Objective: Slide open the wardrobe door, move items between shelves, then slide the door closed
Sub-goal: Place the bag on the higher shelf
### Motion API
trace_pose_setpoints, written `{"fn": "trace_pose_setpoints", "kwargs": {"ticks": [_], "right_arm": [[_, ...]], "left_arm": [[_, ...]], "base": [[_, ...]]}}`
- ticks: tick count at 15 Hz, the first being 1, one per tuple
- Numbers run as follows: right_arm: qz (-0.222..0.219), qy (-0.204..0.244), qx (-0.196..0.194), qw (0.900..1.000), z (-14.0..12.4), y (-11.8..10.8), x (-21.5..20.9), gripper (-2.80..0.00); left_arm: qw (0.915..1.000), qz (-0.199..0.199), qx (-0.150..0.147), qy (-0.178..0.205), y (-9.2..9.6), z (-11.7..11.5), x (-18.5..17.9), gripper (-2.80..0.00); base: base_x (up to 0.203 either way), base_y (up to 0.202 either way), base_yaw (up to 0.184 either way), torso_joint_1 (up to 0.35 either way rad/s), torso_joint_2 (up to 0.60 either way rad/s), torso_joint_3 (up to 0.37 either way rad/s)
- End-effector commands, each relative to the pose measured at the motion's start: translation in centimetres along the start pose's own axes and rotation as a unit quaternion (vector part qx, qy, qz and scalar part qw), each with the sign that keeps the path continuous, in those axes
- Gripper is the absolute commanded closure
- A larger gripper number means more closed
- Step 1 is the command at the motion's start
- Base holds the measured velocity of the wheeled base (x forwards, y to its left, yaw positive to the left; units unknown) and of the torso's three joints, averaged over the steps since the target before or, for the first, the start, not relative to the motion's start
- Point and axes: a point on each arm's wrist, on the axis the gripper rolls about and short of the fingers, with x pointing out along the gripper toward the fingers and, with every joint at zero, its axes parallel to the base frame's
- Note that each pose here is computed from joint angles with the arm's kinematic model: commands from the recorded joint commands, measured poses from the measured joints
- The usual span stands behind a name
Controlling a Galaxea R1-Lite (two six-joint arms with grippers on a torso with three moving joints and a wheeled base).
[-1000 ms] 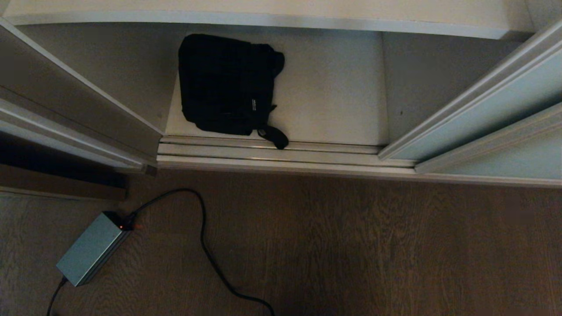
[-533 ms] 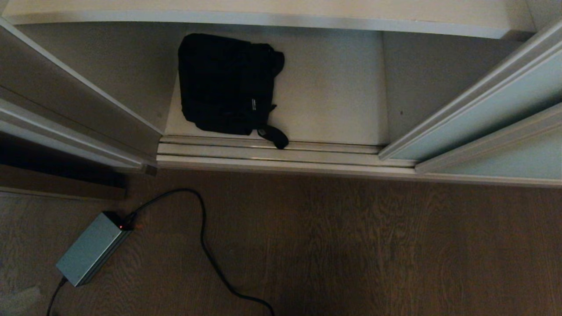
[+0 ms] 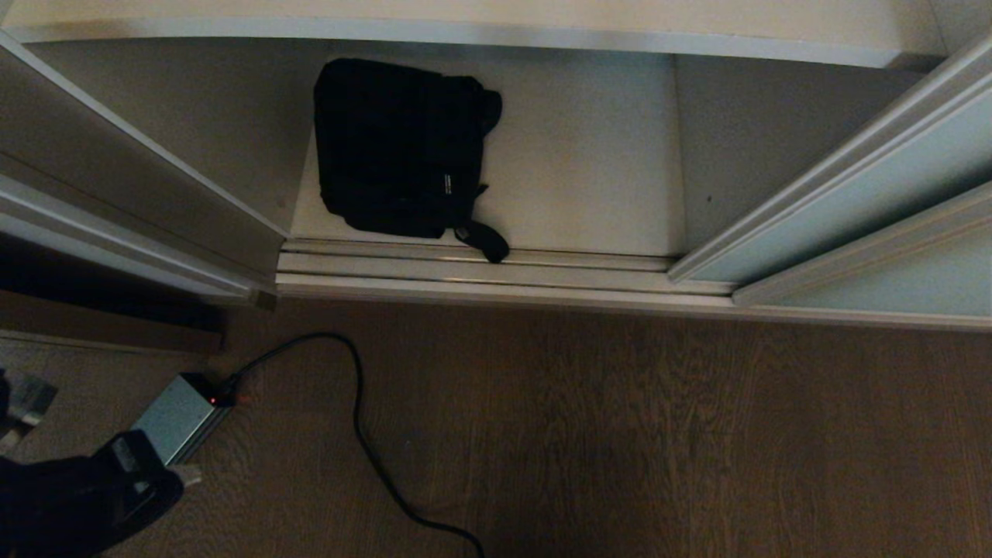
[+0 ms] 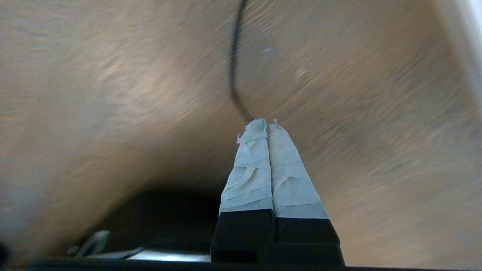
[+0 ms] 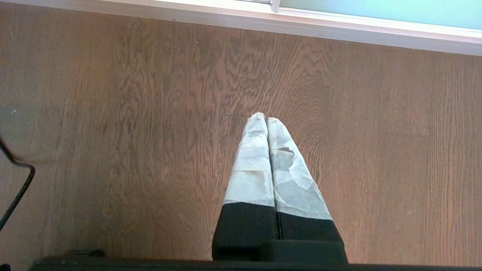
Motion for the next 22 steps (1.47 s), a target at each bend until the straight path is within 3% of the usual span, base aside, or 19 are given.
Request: {"fn": "trace_pose_setpoints", "kwargs": {"ticks": [1,9,10,14,22], "right_arm": [[0.000,-0.002,0.000,1.000,0.0,0.0,0.0,0.00],[0.000,-0.002,0.000,1.000,0.0,0.0,0.0,0.00],[0.000,-0.001,0.000,1.000,0.0,0.0,0.0,0.00],[0.000,-0.001,0.000,1.000,0.0,0.0,0.0,0.00],[0.000,-0.002,0.000,1.000,0.0,0.0,0.0,0.00]], "left_arm": [[0.9989,0.021,-0.018,0.039,-1.2,2.1,5.4,0.00],[0.9970,-0.069,-0.036,-0.001,-7.4,10.4,16.7,0.00],[0.9961,-0.080,-0.036,-0.005,-8.0,11.1,17.8,-2.80],[0.9889,-0.144,-0.035,-0.008,-10.0,13.5,21.1,-2.80],[0.9600,-0.255,-0.051,-0.104,-13.0,18.3,24.4,-2.80]], "base": [[0.000,0.000,0.000,0.000,0.00,0.000],[0.000,0.000,0.000,0.000,0.00,0.000],[0.000,0.000,0.000,0.000,0.00,0.000],[0.000,0.000,0.000,0.000,0.00,0.000],[0.000,0.000,0.000,0.000,0.00,0.000]]}}
